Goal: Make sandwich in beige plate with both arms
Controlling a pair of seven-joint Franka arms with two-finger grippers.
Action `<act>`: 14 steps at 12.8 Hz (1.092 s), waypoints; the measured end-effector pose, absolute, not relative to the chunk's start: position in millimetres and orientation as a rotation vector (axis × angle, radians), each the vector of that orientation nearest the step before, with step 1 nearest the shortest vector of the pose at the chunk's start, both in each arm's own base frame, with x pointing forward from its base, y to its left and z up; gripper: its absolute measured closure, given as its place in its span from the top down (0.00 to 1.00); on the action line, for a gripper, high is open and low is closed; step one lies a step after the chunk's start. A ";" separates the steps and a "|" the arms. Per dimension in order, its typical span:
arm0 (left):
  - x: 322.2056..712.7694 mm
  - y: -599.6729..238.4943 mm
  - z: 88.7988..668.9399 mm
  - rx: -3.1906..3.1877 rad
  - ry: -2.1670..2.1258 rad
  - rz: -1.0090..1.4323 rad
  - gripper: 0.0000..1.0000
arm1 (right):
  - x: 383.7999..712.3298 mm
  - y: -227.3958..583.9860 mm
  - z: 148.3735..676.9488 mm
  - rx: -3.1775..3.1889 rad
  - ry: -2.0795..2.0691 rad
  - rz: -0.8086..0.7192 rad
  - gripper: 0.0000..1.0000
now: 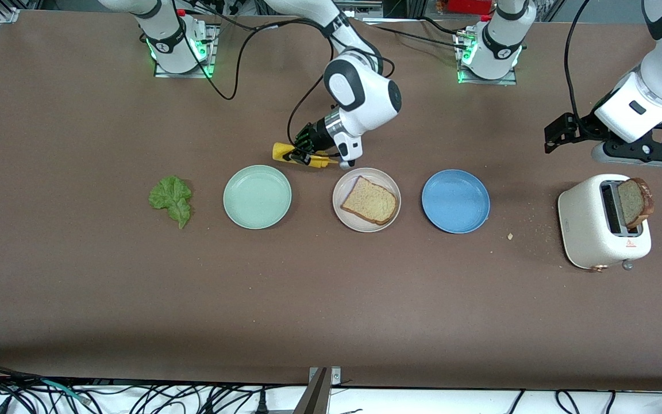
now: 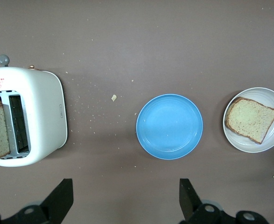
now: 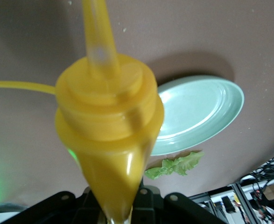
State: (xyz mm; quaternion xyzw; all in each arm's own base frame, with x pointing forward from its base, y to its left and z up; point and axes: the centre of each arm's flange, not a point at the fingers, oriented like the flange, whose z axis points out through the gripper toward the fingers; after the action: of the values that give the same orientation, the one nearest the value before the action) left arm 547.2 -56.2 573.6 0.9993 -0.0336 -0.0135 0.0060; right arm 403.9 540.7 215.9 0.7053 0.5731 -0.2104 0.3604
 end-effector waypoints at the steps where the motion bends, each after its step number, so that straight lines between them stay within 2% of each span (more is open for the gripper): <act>1: 547.2 -56.1 573.6 3.128 -0.105 -0.042 1.00 | 405.6 542.1 210.0 1.807 1.470 -0.538 0.19; 10: 547.3 -54.8 573.6 3.128 -0.101 -0.043 1.00 | 414.0 544.3 180.5 1.742 1.434 -0.529 0.19; 14: 547.3 -54.5 573.6 3.128 -0.100 -0.043 1.00 | 437.3 538.8 216.2 1.810 1.498 -0.526 0.19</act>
State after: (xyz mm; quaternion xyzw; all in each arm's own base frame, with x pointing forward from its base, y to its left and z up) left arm 547.3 -54.5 573.6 0.9994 -0.0319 -0.0136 0.0061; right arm 437.3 538.8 216.2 0.7016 0.5808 -0.2041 0.3589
